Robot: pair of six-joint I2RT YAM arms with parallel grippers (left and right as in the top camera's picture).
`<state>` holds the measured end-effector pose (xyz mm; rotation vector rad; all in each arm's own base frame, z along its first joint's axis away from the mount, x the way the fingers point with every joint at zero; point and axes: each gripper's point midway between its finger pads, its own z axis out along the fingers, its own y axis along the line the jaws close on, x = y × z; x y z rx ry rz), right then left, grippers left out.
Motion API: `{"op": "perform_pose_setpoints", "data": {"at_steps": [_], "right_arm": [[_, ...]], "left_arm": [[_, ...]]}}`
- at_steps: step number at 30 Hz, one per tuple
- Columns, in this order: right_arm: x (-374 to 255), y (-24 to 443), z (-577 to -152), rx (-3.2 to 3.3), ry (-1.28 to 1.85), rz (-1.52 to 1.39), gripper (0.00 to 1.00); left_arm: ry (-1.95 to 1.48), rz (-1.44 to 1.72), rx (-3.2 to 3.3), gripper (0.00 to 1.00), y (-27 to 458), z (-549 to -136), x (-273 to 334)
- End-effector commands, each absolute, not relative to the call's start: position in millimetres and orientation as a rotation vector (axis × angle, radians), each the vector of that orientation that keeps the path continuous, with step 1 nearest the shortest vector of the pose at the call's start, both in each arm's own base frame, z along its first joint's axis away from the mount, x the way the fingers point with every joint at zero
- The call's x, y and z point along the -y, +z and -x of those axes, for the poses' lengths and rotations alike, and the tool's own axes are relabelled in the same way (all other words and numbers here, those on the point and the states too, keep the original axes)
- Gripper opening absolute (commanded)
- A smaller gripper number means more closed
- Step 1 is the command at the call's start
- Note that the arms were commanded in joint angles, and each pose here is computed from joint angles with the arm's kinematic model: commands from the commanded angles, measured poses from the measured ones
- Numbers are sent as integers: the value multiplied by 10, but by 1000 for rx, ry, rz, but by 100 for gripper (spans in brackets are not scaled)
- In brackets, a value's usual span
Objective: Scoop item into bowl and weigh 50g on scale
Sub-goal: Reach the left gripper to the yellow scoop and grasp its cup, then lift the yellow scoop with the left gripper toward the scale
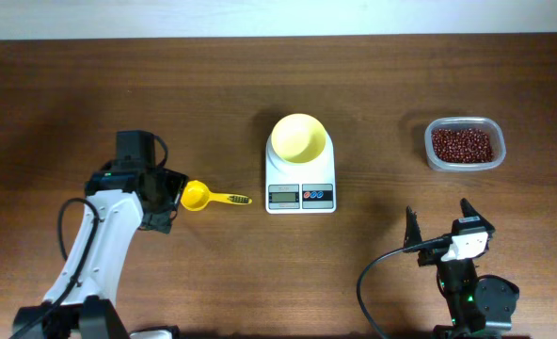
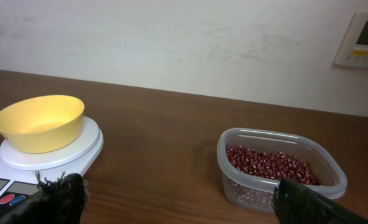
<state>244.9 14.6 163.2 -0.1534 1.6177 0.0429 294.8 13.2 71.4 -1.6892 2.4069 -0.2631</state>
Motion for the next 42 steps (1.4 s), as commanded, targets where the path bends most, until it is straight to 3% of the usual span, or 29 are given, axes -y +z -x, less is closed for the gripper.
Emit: {"op": "perform_pose_setpoints", "data": {"at_steps": [1,8,12,18,28,34,42], "right_arm": [[-145,1606,-2449,-1622,48,145,99],[-145,1606,-2449,-1622,48,145,99],[-144,1606,-2449,-1622,47,145,99],[-145,1606,-2449,-1622,48,145,99],[-145,1606,-2449,-1622,48,145,99],[-145,1606,-2449,-1622,48,145,99],[-145,1606,-2449,-1622,48,145,99]], "left_arm": [[-264,1648,-2473,71,558,-2981,60],[-132,1677,-2559,55,223,-2905,64],[-137,1715,-2525,53,112,-2992,61],[-126,1719,-2529,33,27,-3016,55],[-100,1712,-2515,38,27,-3025,16],[-72,1706,-2505,21,27,-3026,-19],[-53,1717,-2524,21,-41,-2993,-18]]}}
